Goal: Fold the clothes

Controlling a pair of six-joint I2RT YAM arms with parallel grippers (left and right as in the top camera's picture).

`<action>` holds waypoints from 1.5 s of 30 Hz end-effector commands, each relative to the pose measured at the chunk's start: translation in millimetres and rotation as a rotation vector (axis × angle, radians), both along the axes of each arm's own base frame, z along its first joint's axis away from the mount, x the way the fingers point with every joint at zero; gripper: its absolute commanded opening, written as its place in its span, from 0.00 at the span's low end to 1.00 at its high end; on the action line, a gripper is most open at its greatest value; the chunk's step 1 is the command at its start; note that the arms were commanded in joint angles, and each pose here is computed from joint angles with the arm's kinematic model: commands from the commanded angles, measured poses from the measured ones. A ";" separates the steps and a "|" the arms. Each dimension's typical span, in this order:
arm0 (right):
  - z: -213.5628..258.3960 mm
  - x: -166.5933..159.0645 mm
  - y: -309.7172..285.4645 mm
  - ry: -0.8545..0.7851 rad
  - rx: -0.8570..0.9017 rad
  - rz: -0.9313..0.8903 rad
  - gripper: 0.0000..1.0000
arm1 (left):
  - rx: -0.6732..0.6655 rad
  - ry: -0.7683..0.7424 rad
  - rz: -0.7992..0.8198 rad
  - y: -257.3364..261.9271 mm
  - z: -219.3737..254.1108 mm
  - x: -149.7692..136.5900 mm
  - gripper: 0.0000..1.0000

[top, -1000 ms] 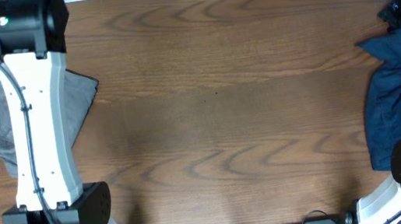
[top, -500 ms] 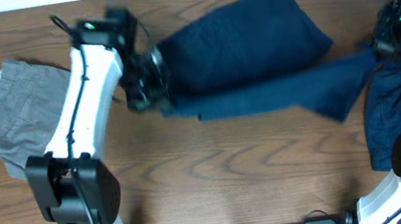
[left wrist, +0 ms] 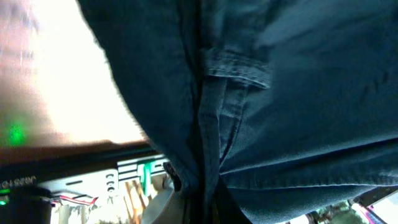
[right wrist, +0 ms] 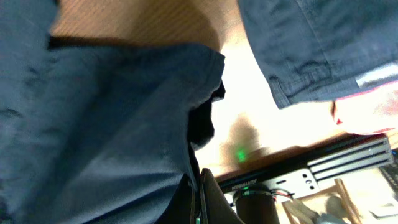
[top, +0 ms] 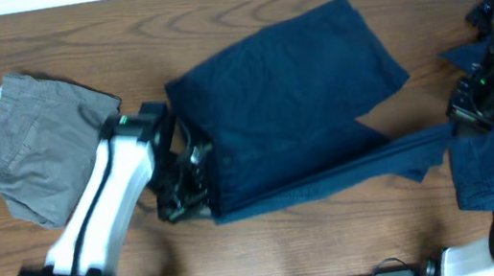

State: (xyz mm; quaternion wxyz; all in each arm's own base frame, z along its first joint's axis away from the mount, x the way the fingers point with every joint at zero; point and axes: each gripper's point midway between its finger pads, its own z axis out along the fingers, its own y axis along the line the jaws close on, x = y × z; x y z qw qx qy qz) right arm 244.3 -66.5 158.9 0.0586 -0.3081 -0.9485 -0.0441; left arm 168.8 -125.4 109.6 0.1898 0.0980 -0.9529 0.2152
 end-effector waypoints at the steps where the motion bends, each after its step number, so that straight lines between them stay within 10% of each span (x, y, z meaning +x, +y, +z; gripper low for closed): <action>1: 18.4 -20.3 -35.0 -0.053 -0.201 -0.019 0.01 | 0.168 -0.038 0.000 34.2 -7.5 -24.9 0.06; 6: 36.6 -12.6 -23.0 -0.214 -0.201 0.038 0.01 | 0.150 -0.183 0.046 32.3 7.9 -23.1 0.06; 22: 69.6 154.1 59.0 -0.802 -0.160 0.360 0.01 | 0.317 -0.665 0.534 81.3 23.3 124.6 0.06; 45: -23.5 299.0 137.5 -1.044 -0.091 0.505 0.02 | 0.222 -1.025 0.673 82.9 -11.5 286.0 0.15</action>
